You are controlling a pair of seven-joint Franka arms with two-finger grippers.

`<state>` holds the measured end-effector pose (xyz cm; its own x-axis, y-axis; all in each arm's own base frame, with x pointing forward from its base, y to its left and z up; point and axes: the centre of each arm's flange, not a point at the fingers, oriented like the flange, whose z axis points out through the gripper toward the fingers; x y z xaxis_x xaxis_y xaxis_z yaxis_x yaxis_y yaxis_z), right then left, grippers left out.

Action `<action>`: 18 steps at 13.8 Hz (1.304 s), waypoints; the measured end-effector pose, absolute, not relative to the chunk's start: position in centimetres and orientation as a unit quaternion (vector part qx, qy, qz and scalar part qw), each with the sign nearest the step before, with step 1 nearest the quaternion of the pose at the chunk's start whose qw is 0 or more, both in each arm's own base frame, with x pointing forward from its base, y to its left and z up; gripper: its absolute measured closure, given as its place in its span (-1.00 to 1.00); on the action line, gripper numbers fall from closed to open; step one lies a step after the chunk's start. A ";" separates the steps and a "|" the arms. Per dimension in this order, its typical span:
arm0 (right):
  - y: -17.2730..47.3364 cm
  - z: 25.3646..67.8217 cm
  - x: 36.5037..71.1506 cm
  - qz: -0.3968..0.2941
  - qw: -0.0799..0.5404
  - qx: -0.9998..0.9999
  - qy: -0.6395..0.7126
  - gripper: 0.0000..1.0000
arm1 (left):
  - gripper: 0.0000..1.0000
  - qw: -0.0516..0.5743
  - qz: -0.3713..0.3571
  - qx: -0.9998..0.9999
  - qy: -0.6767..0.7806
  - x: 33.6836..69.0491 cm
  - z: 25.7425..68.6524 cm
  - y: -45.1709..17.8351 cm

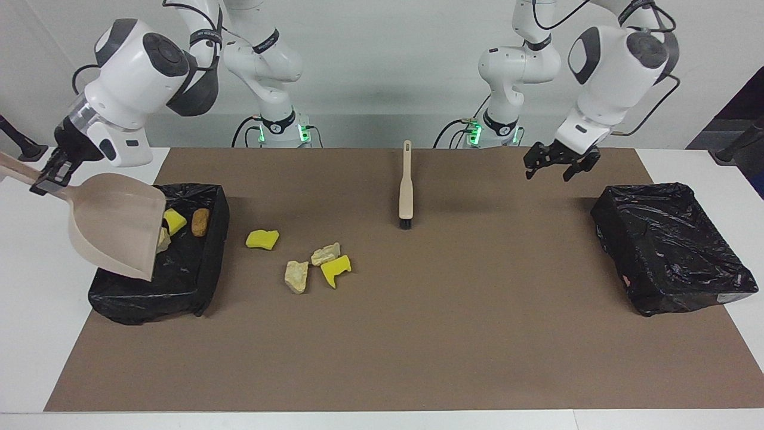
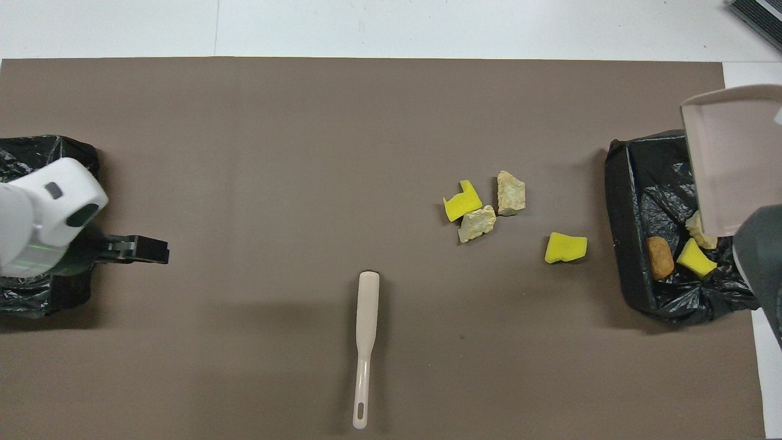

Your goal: Sweep and dump trash in bin

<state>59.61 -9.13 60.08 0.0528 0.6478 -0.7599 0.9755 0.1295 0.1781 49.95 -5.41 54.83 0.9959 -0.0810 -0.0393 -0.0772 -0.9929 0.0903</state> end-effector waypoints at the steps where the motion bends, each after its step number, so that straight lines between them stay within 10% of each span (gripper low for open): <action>1: -7.7 60.0 59.7 -0.193 0.362 0.650 0.640 0.37 | -1.00 0.045 -0.013 0.998 -0.039 50.2 56.5 -4.2; 8: 7.5 57.1 60.2 -0.001 0.254 0.826 0.503 0.37 | -1.00 0.008 -0.003 0.999 -0.051 53.1 64.4 -2.7; 18: 29.1 49.6 64.3 0.076 0.091 0.981 0.154 0.37 | -1.00 0.009 -0.003 0.998 -0.062 54.7 63.9 -3.4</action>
